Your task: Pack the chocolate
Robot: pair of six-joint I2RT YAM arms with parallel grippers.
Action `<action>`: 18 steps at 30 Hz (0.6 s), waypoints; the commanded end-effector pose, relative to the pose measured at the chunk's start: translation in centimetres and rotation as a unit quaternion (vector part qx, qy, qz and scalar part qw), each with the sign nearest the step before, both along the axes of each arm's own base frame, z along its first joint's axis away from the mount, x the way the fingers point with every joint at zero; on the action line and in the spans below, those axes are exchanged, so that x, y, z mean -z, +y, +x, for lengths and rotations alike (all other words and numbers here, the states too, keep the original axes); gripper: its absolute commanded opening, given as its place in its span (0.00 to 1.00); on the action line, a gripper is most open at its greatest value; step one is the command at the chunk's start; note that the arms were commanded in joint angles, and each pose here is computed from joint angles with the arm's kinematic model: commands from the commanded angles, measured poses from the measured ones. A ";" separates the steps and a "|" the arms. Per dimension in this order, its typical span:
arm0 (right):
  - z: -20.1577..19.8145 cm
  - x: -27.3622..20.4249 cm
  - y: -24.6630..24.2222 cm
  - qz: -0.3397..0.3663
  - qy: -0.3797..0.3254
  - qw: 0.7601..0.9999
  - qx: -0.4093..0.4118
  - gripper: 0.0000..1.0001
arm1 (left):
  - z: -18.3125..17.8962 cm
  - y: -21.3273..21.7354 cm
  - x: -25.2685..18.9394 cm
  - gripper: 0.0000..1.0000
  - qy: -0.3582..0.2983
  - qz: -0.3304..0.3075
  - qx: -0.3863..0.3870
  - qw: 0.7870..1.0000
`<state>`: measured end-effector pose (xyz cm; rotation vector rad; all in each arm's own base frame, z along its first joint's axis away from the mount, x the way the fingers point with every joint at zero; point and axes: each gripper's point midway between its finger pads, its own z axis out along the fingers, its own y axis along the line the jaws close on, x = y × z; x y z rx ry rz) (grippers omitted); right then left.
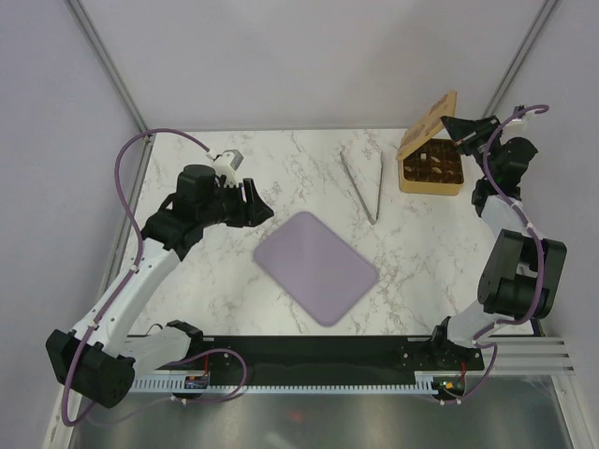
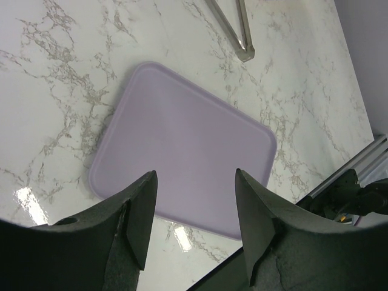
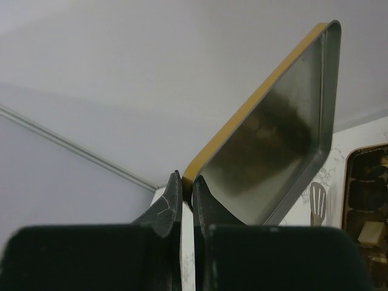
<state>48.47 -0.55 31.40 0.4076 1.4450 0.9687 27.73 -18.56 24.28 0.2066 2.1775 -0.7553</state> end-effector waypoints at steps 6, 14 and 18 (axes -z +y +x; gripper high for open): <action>0.0 -2.4 -2.6 0.057 -0.073 0.995 -0.034 0.00 | 0.9 -0.8 0.0 0.62 -0.012 -0.006 0.018 1.000; 1.9 -2.9 -3.1 0.092 -0.102 0.988 -0.073 0.00 | 1.0 -0.5 1.3 0.62 -0.009 0.008 0.018 1.000; 2.8 -1.4 -3.3 0.105 -0.101 0.986 -0.085 0.00 | 1.0 -0.5 1.5 0.61 -0.009 0.010 0.018 1.000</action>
